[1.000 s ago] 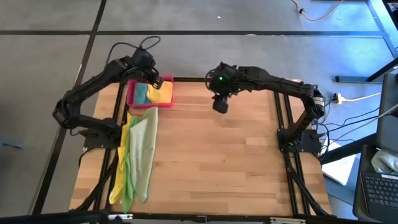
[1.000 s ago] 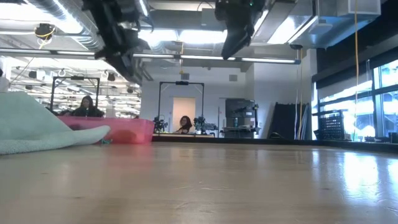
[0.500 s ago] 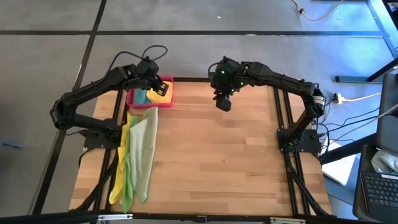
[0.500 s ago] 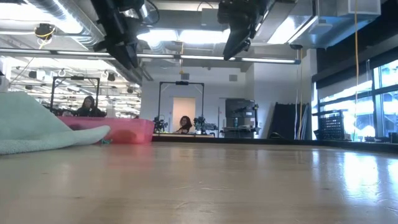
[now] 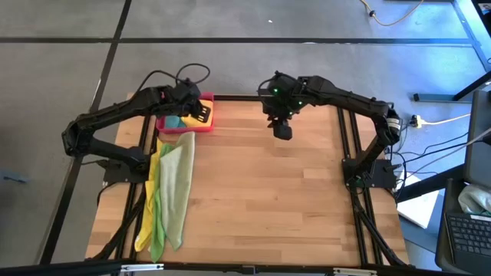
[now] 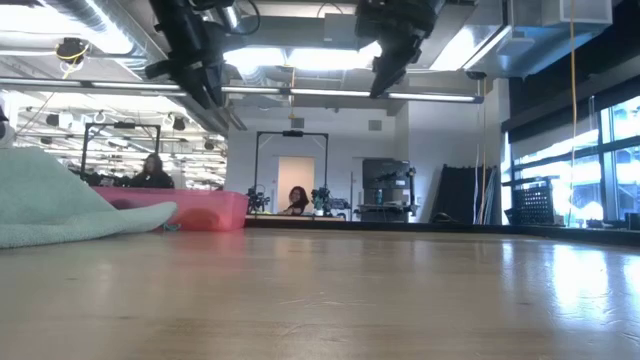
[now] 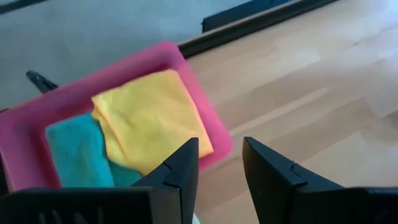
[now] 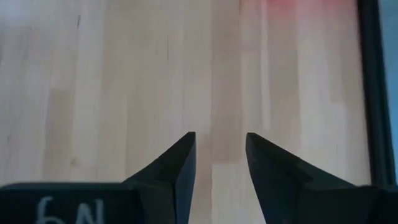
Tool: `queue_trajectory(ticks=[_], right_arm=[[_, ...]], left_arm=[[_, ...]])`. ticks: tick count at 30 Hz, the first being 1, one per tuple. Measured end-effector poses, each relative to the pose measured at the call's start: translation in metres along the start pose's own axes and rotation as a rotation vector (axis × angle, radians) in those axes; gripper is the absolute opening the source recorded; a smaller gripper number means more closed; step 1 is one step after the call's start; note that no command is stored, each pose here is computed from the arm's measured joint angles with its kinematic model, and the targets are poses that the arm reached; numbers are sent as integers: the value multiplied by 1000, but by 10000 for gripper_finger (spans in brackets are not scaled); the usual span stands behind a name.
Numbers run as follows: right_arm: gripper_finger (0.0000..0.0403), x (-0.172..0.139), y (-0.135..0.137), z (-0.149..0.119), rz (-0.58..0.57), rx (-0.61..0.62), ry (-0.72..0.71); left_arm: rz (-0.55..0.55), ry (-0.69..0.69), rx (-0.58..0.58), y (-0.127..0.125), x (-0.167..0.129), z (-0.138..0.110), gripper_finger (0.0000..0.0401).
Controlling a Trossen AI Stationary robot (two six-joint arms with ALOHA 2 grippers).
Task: Fold microfiber towels
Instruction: Fold the light green microfiber towel
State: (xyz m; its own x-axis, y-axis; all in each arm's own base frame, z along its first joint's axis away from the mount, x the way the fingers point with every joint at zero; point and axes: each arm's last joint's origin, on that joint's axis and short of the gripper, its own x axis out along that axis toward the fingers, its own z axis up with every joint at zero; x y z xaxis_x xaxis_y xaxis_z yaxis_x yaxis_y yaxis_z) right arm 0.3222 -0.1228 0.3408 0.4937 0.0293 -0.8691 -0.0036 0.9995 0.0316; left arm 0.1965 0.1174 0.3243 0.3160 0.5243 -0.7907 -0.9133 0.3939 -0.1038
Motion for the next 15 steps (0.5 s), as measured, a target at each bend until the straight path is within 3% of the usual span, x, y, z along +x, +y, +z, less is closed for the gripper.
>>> queue_trajectory(ticks=[5, 15], right_arm=[[143, -3, -7, -12, 17, 21, 82], [143, -11, -35, -23, -28, 136, 75]], left_arm=[[5, 13, -2, -6, -3, -7, 116], [67, 165, 72, -5, -9, -28, 116]])
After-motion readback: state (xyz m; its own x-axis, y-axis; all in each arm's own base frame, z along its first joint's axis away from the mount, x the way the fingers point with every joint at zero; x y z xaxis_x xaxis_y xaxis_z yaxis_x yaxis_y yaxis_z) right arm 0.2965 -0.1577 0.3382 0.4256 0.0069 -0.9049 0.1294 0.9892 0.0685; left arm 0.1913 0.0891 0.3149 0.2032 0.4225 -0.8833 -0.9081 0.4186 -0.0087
